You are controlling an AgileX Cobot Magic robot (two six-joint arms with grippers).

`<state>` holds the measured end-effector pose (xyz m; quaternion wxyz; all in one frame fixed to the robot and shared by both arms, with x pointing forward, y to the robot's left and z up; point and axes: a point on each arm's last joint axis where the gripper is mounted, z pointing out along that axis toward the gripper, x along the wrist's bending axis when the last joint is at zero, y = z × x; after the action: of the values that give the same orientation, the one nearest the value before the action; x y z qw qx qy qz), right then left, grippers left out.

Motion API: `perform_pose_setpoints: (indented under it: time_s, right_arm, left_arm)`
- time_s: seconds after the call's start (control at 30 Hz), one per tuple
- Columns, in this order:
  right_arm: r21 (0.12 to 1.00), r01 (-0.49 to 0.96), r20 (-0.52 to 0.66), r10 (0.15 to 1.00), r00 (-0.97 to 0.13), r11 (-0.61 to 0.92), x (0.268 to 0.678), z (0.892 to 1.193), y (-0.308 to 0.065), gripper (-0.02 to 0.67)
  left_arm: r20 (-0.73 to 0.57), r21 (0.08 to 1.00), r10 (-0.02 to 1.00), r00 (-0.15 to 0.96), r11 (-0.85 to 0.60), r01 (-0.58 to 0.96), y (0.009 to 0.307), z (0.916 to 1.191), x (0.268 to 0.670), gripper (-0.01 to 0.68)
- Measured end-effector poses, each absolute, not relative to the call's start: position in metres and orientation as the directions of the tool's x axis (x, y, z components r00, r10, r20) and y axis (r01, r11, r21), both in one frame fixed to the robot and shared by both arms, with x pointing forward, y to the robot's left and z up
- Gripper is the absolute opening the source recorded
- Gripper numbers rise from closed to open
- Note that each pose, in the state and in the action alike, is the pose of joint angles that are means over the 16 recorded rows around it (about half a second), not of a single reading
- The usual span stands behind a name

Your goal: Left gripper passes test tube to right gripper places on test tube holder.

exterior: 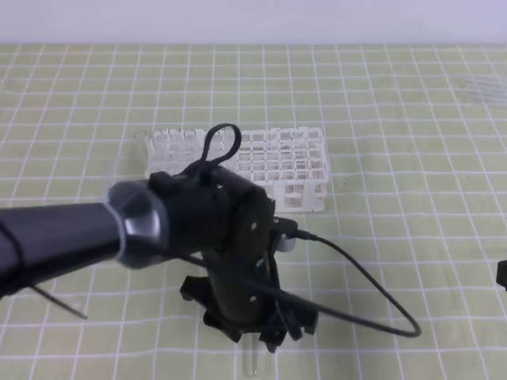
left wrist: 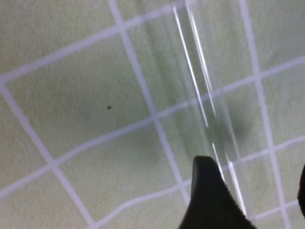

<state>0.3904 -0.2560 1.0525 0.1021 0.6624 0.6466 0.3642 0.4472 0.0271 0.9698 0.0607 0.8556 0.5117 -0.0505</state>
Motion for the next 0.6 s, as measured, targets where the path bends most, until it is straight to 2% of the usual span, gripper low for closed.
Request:
perform_pose_setpoints:
  time_s: [0.3,0.6]
  right_arm:
    - [0.606,0.783,0.351,0.931,-0.103,-0.142,0.390,1.053,-0.256,-0.002]
    - [0.606,0.783,0.351,0.930,-0.104,-0.142,0.390,1.053,-0.256,-0.002]
  left_arm:
    - [-0.122,-0.030,0.876,0.467,-0.474,0.880,0.019,0.956,0.453,0.035]
    - [-0.111,-0.063,0.880,0.462,-0.471,0.880,0.016,0.943,0.455,0.035]
